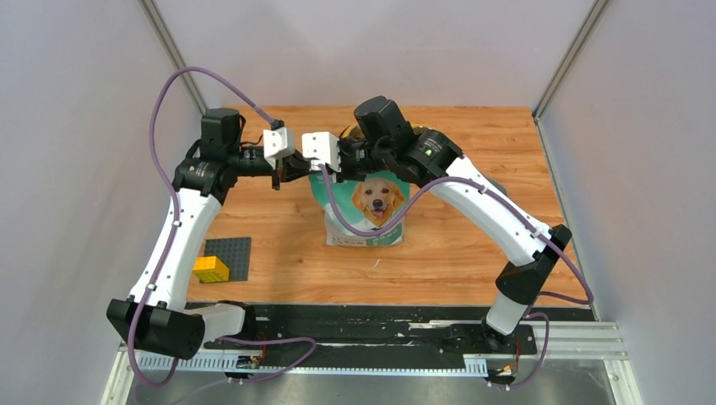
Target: Serve the pet food
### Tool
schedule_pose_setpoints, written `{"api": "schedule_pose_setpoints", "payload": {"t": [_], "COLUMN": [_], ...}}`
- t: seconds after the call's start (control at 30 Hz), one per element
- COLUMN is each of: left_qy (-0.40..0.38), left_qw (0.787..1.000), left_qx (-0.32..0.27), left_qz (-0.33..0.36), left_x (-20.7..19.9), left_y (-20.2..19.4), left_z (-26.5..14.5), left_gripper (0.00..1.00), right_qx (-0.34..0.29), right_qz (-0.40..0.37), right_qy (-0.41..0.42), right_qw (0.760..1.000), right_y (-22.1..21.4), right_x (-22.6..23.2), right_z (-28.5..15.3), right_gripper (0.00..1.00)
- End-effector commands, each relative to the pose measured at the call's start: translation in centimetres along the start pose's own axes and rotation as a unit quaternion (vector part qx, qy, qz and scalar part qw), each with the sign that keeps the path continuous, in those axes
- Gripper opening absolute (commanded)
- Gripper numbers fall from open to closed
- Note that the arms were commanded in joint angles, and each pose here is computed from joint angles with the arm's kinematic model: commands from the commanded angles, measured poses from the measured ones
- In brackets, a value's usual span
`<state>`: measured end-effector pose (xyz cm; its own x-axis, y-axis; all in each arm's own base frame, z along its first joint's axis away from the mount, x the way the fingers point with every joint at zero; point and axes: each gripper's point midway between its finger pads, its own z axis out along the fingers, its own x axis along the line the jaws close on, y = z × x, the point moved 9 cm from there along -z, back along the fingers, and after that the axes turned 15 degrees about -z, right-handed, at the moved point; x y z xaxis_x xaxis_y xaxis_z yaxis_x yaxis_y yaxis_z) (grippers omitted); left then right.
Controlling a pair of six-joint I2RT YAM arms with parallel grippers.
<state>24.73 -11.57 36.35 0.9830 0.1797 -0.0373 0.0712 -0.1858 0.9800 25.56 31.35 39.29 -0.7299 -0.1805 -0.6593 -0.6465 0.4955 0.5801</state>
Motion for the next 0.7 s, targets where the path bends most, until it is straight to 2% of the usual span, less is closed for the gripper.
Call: {"api": "schedule_pose_setpoints", "payload": {"t": [0.0,0.43,0.67], "left_qy": [-0.007,0.034,0.052], "left_qw": [1.0,0.999,0.997], "left_qx": [0.011,0.029,0.032], "left_qz": [0.01,0.03,0.042], "left_x": [-0.5,0.3,0.2], "left_y": [0.3,0.9,1.3], "left_z": [-0.4,-0.9,-1.3], "left_gripper": [0.0,0.0,0.0], "right_qx": [0.029,0.142,0.217], "right_qz": [-0.016,-0.056,-0.039], "right_qy": [-0.016,-0.06,-0.092], "right_qw": [0.999,0.987,0.971], "right_y": [0.3,-0.9,-2.2], "right_x": [-0.5,0.0,0.2], "right_z": [-1.1,-5.8,-9.2], "right_gripper": [0.0,0.0,0.0]}}
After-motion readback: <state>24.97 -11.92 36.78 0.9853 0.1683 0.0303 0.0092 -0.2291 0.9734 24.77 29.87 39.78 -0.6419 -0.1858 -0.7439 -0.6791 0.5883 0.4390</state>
